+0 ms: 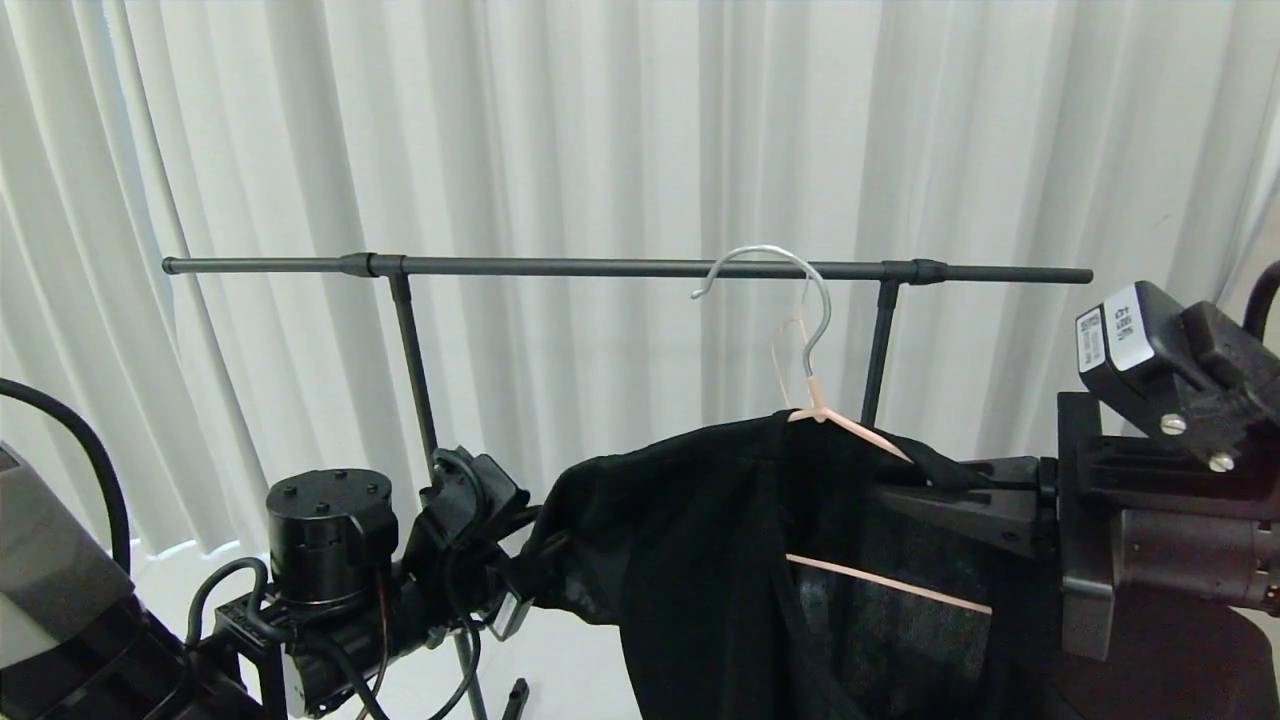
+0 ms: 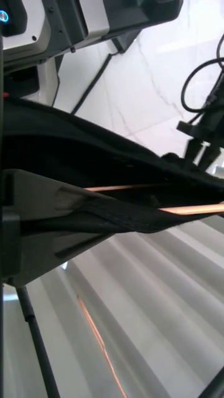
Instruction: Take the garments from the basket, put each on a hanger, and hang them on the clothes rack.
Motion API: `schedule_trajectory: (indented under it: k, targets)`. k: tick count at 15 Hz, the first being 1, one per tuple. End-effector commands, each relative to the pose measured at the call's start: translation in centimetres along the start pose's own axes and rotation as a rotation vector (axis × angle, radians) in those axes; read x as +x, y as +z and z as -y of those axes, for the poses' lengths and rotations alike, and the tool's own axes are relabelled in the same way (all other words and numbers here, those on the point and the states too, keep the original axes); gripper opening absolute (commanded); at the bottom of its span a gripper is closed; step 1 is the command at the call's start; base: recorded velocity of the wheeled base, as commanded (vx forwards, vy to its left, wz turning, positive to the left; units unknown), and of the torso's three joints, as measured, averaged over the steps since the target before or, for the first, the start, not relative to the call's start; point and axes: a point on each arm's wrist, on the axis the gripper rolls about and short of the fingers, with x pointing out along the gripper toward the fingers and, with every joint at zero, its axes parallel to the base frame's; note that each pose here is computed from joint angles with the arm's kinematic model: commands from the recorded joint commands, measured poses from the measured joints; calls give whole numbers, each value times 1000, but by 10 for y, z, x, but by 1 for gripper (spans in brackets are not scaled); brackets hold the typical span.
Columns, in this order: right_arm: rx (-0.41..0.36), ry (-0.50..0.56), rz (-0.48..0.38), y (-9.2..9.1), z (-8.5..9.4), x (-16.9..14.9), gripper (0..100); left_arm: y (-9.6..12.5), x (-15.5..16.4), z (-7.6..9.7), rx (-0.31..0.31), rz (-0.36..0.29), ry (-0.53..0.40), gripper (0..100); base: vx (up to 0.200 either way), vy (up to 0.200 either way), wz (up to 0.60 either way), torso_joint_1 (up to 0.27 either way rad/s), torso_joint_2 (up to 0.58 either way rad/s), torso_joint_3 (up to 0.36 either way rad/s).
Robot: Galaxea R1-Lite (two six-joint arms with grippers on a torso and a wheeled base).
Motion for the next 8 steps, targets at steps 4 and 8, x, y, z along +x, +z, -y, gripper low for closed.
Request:
schedule_trajectory:
  k: [4,8]
  targets:
    - [6,-4,-9,-3,0,0,0,-14,-6,-26,-38,-42,101,0,0,0,0,0,0,0]
    - [8,-6,-3,-2,0,1,0,-25,-15,-37,-66,-84,156,0,0,0,0,0,0,0]
